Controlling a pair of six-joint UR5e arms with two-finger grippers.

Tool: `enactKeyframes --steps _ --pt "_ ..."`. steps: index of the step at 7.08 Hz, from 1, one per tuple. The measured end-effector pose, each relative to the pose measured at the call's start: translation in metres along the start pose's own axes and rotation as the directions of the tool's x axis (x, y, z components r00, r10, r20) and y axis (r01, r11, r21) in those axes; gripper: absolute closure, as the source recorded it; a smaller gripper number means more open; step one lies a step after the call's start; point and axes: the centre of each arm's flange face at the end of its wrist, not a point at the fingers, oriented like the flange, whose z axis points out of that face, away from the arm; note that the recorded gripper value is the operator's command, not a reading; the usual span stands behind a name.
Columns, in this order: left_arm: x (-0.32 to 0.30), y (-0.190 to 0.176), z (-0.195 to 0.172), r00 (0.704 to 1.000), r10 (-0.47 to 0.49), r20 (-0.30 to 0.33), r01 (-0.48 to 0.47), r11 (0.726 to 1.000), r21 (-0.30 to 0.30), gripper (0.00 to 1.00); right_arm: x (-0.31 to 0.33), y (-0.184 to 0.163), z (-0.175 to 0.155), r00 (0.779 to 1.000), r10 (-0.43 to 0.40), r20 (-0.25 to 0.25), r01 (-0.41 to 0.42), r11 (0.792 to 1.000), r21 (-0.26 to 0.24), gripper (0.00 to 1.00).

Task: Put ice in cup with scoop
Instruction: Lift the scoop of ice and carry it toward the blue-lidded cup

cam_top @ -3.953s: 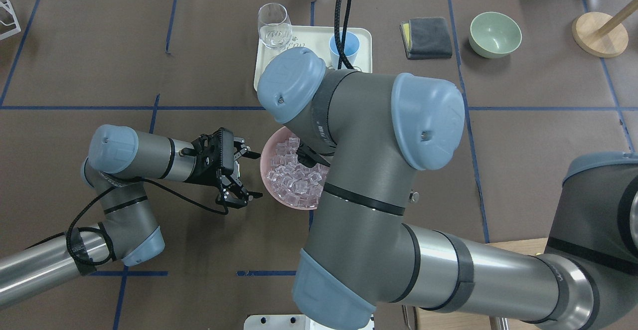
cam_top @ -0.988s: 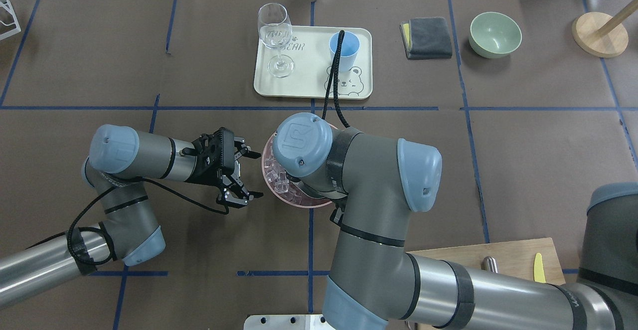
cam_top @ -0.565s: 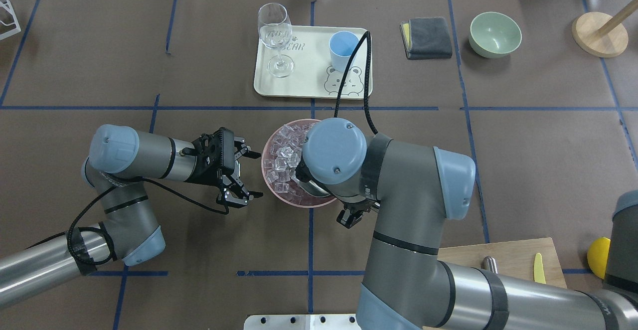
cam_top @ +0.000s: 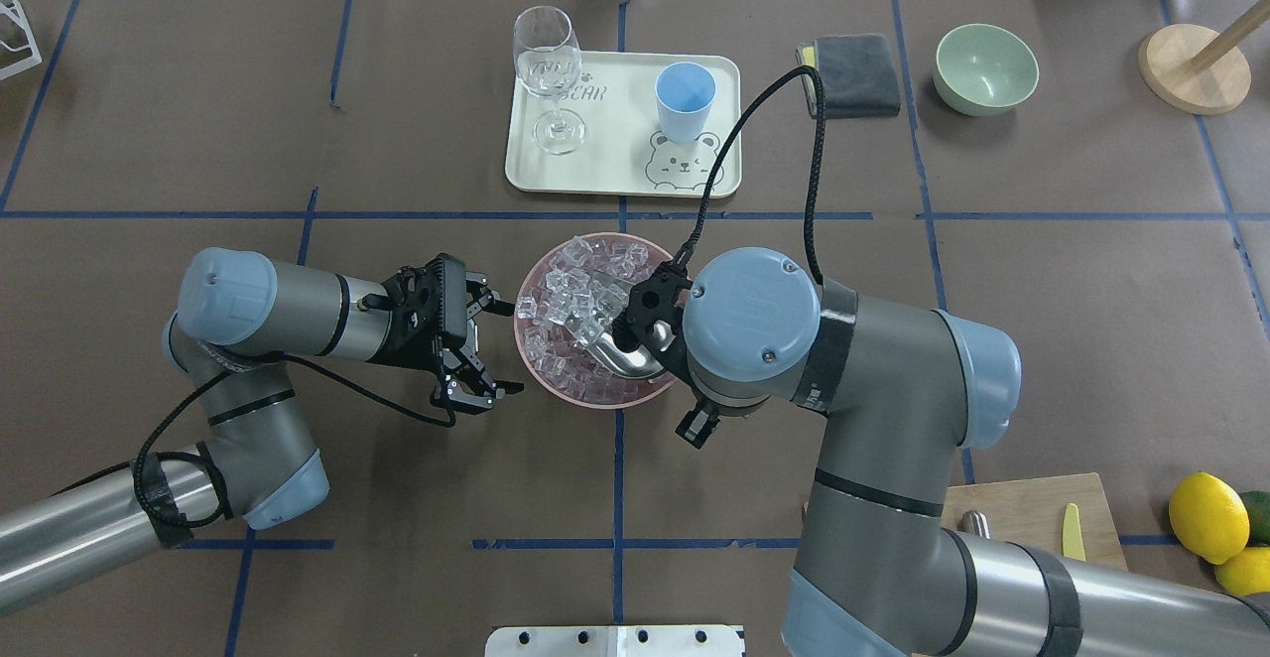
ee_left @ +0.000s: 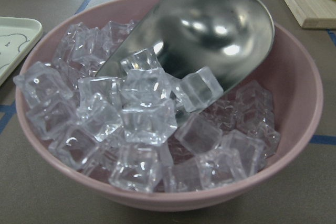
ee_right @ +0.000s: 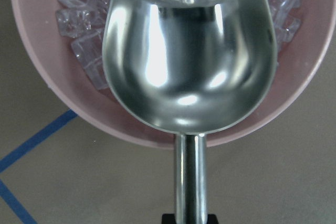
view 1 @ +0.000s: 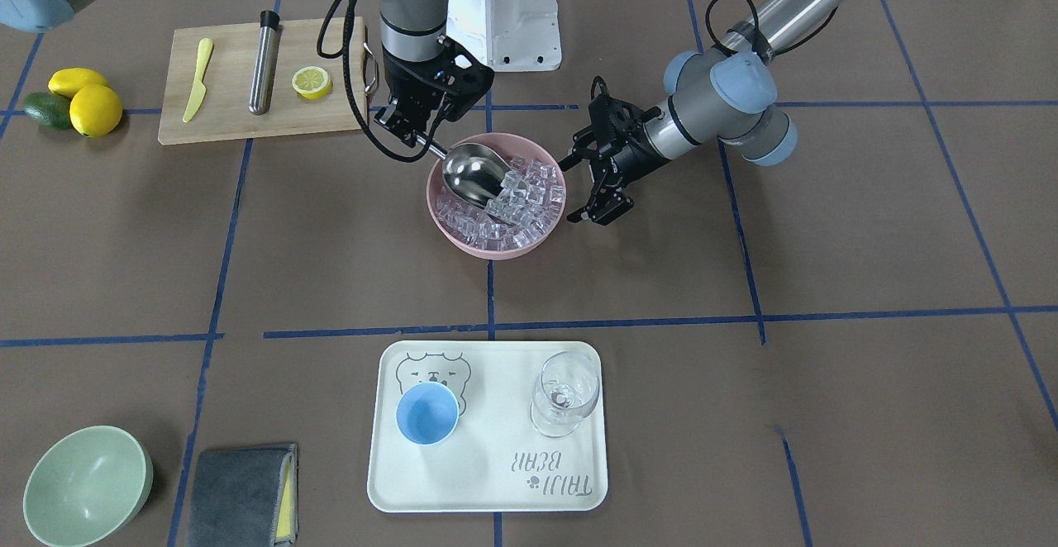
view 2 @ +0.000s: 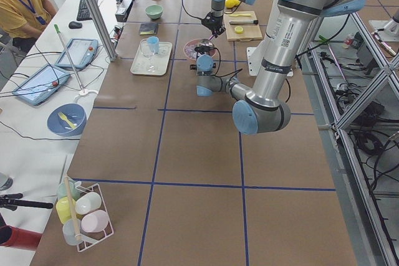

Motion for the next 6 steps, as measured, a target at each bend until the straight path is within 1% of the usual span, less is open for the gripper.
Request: enactKeyframes --steps 2,4,6 --pt "0.000 0.000 0.000 1.000 0.000 0.000 0.000 1.000 0.000 0.00 0.003 0.010 -0.013 0.999 0.033 0.023 -0.035 0.998 0.058 1.00" --pt "0.000 0.001 0.000 1.000 -0.001 0.000 0.001 1.000 -0.001 0.00 0.009 0.017 -0.030 0.997 0.073 0.039 -0.076 0.992 0.099 1.00" --pt "0.000 0.000 0.000 1.000 0.000 0.000 0.000 1.000 -0.001 0.00 0.031 0.015 -0.044 0.986 0.163 0.033 -0.166 0.978 0.125 1.00"
